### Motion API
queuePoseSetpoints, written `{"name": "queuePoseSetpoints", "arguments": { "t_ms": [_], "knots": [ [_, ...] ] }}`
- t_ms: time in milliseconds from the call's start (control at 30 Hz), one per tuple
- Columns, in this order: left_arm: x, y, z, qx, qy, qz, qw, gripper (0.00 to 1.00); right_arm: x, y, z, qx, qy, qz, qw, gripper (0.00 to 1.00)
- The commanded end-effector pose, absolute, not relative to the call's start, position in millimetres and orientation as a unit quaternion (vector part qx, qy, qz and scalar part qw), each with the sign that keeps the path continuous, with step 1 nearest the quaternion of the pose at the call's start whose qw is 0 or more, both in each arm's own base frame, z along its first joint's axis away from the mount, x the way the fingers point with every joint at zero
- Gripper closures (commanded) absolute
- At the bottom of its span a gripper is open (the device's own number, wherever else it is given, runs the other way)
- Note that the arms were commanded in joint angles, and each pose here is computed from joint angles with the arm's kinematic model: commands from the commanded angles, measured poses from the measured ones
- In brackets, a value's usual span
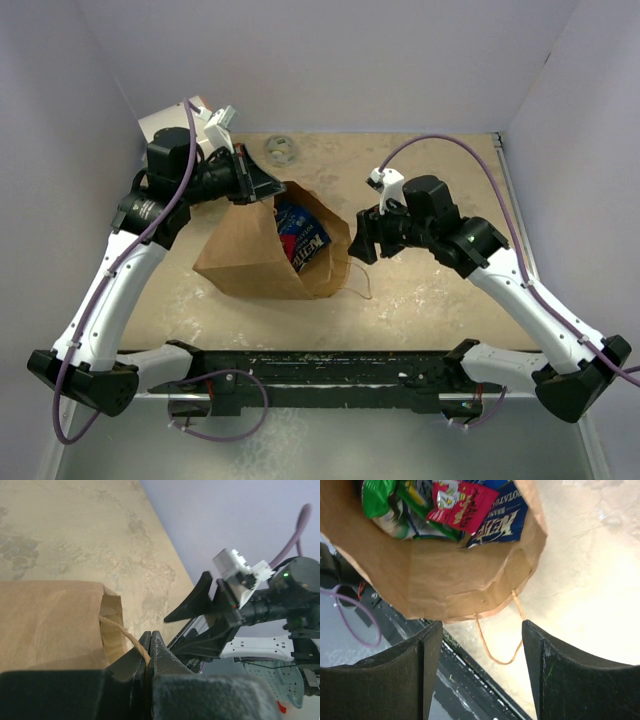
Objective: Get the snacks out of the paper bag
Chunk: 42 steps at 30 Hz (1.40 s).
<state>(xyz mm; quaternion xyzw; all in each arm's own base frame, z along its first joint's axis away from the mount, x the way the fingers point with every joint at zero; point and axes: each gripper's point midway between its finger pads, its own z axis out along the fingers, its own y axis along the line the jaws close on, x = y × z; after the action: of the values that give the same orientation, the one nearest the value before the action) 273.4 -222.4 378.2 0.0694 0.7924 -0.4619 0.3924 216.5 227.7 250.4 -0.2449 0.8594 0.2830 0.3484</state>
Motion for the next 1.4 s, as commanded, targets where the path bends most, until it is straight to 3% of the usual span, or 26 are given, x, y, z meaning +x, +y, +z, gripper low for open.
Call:
{"name": "queuePoseSetpoints", "arguments": {
  "t_ms": [0,200,367,633,800,1000,1367],
  "knots": [
    [275,-209,405,0.066,0.776,-0.440,0.447,1.00,244,234,273,-0.229,0.848,0.268,0.396,0.33],
    [282,-192,411,0.018,0.785,-0.407,0.466,1.00,257,304,279,-0.164,0.830,0.369,0.384,0.38],
    [293,-181,403,-0.027,0.799,-0.398,0.450,1.00,273,307,259,-0.075,0.869,0.315,0.373,0.37],
    [290,-181,406,-0.053,0.808,-0.421,0.408,1.00,282,330,249,0.056,0.861,0.351,0.363,0.36],
    [282,-182,413,-0.057,0.804,-0.433,0.404,1.00,279,336,229,0.132,0.880,0.307,0.337,0.43],
    [276,-179,410,-0.062,0.806,-0.431,0.401,1.00,261,336,200,0.182,0.888,0.280,0.317,0.45],
    [273,-182,402,-0.062,0.814,-0.435,0.379,1.00,275,333,181,0.227,0.872,0.270,0.338,0.48]
  ]
}}
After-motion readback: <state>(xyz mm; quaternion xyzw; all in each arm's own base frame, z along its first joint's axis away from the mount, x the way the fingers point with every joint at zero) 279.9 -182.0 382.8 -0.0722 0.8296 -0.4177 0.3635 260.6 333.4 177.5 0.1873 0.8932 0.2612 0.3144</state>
